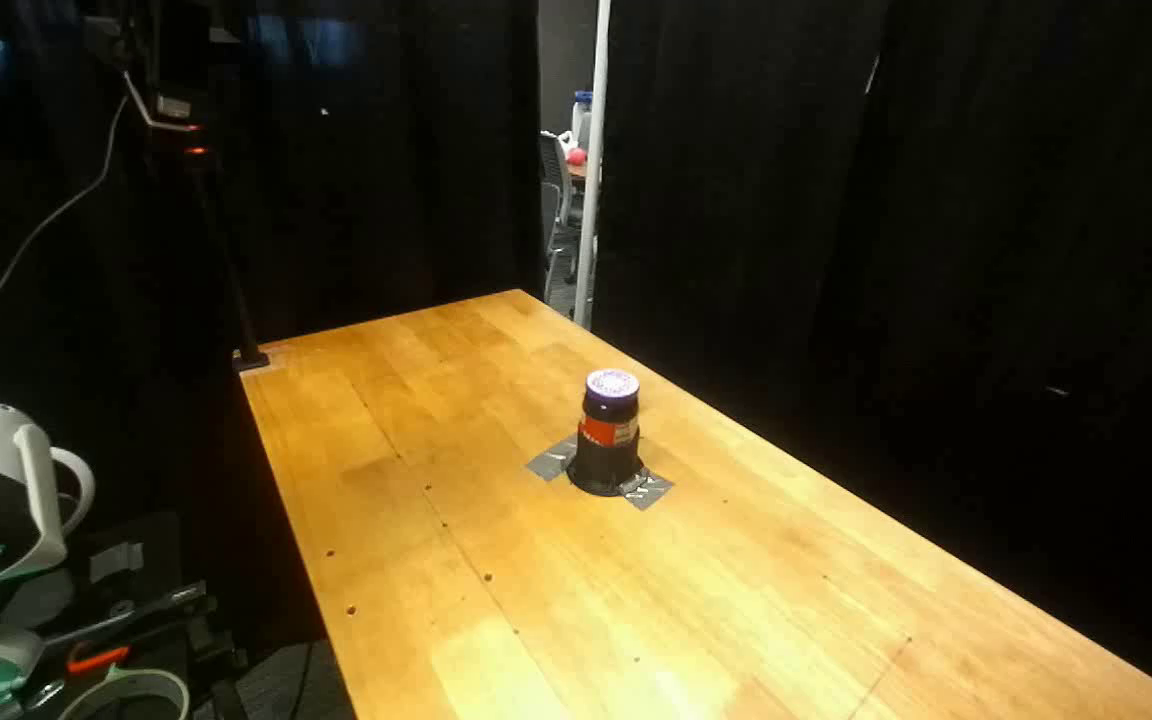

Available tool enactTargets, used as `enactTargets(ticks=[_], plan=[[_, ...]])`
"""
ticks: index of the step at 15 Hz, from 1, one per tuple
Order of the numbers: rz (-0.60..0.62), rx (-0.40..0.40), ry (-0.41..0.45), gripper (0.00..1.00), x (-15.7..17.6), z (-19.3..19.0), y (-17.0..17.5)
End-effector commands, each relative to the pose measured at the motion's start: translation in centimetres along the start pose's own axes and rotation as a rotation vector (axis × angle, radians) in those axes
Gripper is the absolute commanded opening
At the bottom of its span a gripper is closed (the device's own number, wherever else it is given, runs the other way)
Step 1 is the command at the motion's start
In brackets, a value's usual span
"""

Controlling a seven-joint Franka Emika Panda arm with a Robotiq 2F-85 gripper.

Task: Put the rubber band around the brown cup

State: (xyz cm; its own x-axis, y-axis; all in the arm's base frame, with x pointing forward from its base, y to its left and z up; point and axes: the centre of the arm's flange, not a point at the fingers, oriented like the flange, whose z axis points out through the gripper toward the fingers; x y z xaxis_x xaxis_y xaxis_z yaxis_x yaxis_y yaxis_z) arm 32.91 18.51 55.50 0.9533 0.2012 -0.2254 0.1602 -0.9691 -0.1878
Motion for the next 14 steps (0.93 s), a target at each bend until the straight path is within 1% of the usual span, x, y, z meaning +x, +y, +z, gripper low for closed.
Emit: enactTargets(ticks=[1, 8, 10, 11, 13, 14], plan=[[-0.001, 0.000, 0.003, 1.00, 0.0, -0.1, 0.0], [-0.003, 0.001, 0.011, 1.00, -0.2, -0.4, -0.1], [0.015, -0.046, -0.003, 1.00, 3.2, -0.9, -0.8], [0.036, -0.070, 0.012, 1.00, 4.9, -1.2, -1.0], [0.078, -0.120, 0.032, 1.00, 9.3, -1.6, -0.9], [0.106, -0.151, 0.057, 1.00, 11.5, -1.5, -0.6]])
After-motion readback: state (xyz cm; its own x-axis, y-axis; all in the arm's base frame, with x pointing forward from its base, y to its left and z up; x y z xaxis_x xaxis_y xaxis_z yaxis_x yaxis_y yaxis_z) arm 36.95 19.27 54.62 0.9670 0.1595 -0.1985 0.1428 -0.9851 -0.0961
